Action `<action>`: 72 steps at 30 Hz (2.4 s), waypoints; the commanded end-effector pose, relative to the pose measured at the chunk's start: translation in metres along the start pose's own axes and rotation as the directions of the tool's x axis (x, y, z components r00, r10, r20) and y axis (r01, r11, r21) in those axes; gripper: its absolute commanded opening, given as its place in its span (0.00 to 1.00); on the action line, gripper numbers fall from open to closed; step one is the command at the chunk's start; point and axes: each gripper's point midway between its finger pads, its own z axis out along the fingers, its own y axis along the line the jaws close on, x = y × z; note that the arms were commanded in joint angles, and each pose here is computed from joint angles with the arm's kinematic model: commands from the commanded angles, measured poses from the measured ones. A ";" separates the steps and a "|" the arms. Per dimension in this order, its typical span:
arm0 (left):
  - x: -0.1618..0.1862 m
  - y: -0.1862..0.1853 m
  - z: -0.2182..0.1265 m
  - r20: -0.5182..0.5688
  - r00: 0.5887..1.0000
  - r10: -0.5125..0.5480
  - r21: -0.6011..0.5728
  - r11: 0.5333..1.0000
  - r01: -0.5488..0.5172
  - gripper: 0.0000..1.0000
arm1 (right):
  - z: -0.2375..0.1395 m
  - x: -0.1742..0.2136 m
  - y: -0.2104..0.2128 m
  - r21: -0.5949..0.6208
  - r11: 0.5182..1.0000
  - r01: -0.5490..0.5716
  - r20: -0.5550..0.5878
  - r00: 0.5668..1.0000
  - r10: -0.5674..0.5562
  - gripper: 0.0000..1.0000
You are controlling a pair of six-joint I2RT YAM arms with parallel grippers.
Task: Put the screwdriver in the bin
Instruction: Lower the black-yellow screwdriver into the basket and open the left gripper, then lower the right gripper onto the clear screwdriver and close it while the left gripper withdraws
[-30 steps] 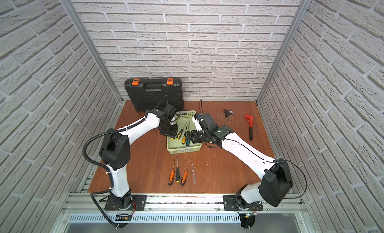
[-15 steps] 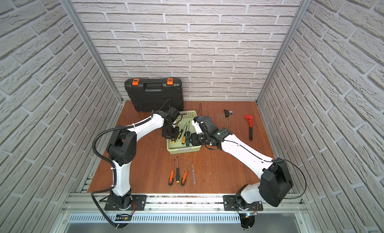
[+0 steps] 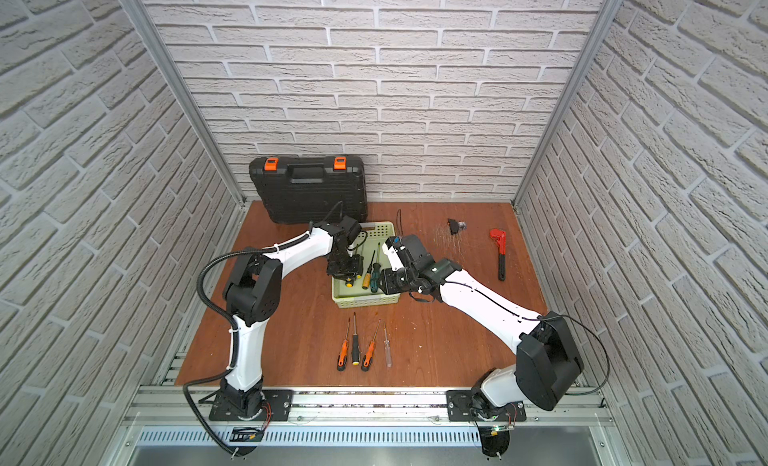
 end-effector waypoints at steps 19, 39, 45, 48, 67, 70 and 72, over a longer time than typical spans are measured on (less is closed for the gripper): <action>0.000 -0.006 -0.017 0.052 0.998 -0.021 0.031 0.999 0.020 0.39 | -0.003 0.004 0.009 -0.046 0.999 -0.016 -0.001 1.000 0.016 0.34; 0.064 -0.025 -0.137 0.382 0.912 0.147 0.051 0.982 -0.180 0.53 | -0.030 0.083 0.004 0.191 0.978 0.082 -0.128 0.990 -0.058 0.40; 0.115 -0.010 -0.132 0.454 0.881 0.136 0.078 0.978 -0.191 0.55 | -0.003 0.150 0.001 0.255 0.965 0.069 -0.254 0.967 -0.002 0.47; 0.132 0.004 -0.120 0.450 0.884 0.126 0.045 0.985 -0.164 0.55 | 0.015 0.166 -0.001 0.285 0.956 0.075 -0.283 0.959 0.009 0.51; 0.144 0.049 -0.115 0.470 0.881 0.052 -0.026 0.999 -0.045 0.55 | 0.051 0.189 -0.014 0.363 0.926 0.102 -0.393 0.918 0.054 0.41; 0.144 0.051 -0.117 0.478 0.877 0.038 -0.016 0.999 -0.035 0.55 | 0.053 0.192 -0.016 0.366 0.925 0.102 -0.400 0.914 0.058 0.39; 0.145 0.054 -0.119 0.484 0.875 0.026 -0.015 1.000 -0.022 0.56 | 0.054 0.194 -0.017 0.362 0.927 0.100 -0.406 0.912 0.060 0.39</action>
